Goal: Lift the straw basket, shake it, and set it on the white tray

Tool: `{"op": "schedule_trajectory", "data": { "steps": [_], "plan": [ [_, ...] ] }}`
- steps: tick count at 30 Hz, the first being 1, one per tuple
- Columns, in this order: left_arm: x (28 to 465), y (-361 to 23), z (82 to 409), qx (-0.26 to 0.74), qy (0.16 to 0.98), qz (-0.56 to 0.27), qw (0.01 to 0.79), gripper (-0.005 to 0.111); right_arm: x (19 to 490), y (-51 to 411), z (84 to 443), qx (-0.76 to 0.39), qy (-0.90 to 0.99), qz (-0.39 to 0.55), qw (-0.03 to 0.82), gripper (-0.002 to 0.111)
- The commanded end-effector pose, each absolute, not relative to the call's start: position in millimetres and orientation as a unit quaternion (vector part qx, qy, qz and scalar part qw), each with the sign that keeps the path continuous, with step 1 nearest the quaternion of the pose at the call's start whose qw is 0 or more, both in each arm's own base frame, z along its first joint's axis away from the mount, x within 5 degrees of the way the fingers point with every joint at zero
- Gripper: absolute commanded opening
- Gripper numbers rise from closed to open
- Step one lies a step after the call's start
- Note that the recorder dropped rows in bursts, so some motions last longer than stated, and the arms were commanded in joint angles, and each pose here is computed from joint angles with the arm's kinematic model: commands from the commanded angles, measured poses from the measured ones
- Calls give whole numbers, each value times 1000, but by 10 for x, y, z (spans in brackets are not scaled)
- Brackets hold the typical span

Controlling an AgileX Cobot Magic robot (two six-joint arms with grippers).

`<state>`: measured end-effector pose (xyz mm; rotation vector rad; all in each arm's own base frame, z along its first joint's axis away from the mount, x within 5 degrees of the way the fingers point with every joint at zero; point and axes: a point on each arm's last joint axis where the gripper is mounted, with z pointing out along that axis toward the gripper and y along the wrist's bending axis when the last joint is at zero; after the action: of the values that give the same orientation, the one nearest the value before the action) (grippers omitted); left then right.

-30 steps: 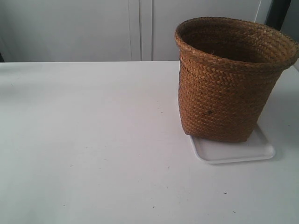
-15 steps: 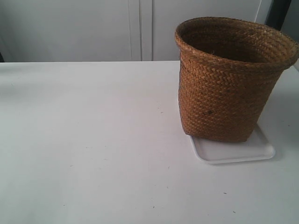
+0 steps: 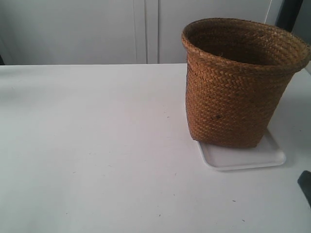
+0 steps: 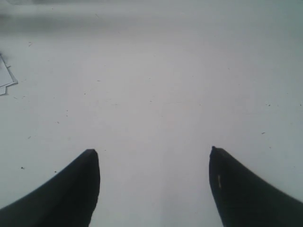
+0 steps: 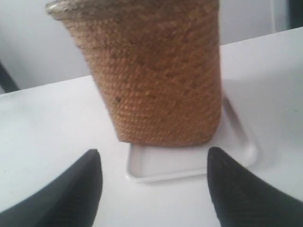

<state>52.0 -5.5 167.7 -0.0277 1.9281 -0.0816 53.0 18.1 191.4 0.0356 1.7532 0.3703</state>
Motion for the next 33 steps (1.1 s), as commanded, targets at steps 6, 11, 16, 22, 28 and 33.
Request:
{"op": "schedule_trajectory", "data": {
  "steps": [6, 11, 16, 22, 28, 33],
  "plan": [
    [518, -57, 1669, -14, 821, -37, 570, 69, 504, 255, 1992, -119, 721, 169, 662, 60],
    [518, -57, 1669, -14, 821, -37, 570, 69, 532, 192, 2030, -99, 709, 120, 688, 60],
    [518, -57, 1669, -14, 821, -37, 570, 69, 557, 94, 2029, -41, 715, 53, 696, 60],
    [518, -57, 1669, -14, 821, -37, 570, 69, 560, 75, 2033, -47, 713, 27, 699, 60],
    [518, -57, 1669, -14, 821, -37, 570, 69, 560, 72, 2011, -76, 719, -3, 691, 60],
    [518, -57, 1669, -14, 821, -37, 570, 69, 560, 72, 2011, -76, 719, -3, 691, 60]
  ]
}}
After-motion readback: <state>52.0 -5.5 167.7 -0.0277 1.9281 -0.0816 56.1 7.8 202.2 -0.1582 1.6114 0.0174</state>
